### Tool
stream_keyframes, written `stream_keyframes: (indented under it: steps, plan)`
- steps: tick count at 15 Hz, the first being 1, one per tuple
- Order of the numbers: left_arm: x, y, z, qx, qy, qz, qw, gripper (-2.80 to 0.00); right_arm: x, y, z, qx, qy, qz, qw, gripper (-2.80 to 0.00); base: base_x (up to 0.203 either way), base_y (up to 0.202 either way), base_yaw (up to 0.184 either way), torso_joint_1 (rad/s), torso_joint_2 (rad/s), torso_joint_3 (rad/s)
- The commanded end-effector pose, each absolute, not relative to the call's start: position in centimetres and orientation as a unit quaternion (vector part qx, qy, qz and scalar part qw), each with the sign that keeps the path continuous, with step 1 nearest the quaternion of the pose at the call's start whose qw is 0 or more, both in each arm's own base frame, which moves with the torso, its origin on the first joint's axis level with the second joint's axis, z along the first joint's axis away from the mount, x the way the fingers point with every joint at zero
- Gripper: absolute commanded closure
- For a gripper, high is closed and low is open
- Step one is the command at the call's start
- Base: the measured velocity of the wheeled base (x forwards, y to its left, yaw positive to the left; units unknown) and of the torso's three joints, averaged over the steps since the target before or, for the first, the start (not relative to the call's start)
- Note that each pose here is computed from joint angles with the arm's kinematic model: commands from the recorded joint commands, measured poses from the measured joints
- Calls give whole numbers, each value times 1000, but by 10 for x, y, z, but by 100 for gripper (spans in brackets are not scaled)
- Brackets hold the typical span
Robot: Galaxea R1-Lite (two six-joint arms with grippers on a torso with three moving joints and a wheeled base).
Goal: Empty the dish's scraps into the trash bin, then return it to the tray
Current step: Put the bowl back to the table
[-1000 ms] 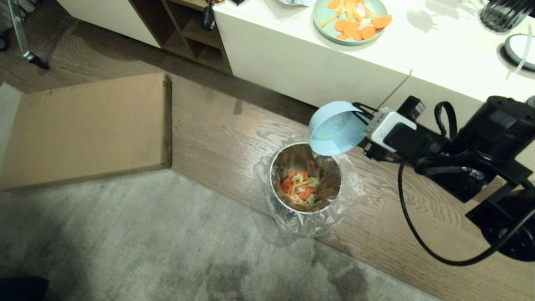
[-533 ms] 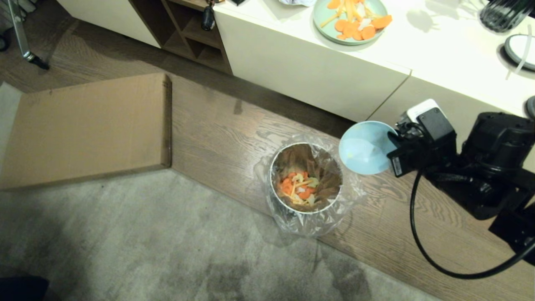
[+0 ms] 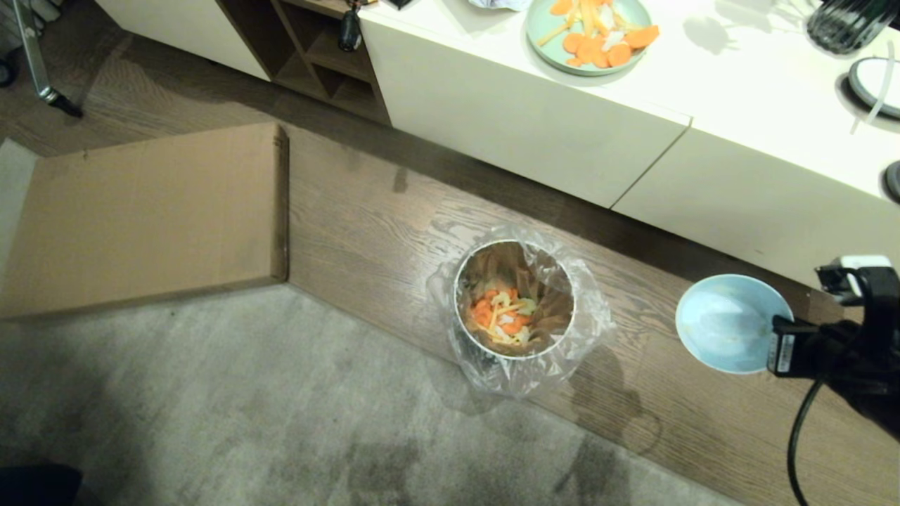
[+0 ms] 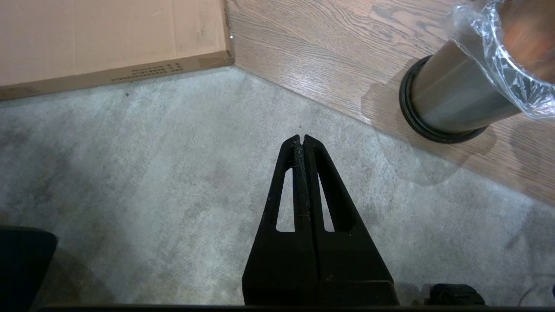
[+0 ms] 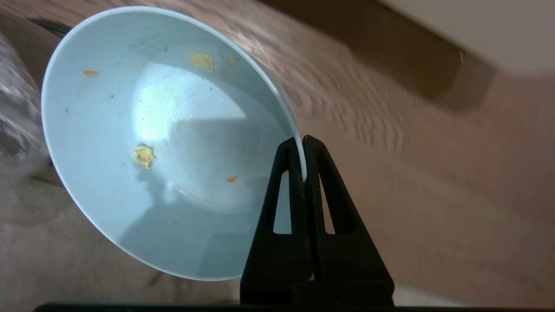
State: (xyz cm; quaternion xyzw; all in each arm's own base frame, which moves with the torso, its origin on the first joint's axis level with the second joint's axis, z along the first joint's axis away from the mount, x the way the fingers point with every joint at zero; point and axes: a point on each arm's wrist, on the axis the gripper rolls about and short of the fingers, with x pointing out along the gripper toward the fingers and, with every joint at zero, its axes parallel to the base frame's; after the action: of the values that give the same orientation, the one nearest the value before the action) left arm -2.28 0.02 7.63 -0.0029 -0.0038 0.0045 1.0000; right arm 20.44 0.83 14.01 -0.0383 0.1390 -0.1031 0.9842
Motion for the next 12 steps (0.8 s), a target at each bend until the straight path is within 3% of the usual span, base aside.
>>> stream_keyframes:
  steps: [1, 6, 12]
  plan:
    - [-23, 0, 76, -3, -4, 5, 1000, 0, 171, -2, 140, -7, 143, -131, 981, 0, 0, 0, 0, 0, 0, 0]
    - [-23, 0, 76, -3, -4, 5, 1000, 0, 110, -14, 107, 9, 200, -180, 963, 0, 0, 0, 0, 0, 0, 0]
    - [-23, 0, 76, -3, -5, 5, 1000, 0, 74, -22, 102, 20, 210, -244, 947, 0, 0, 0, 0, 0, 0, 0]
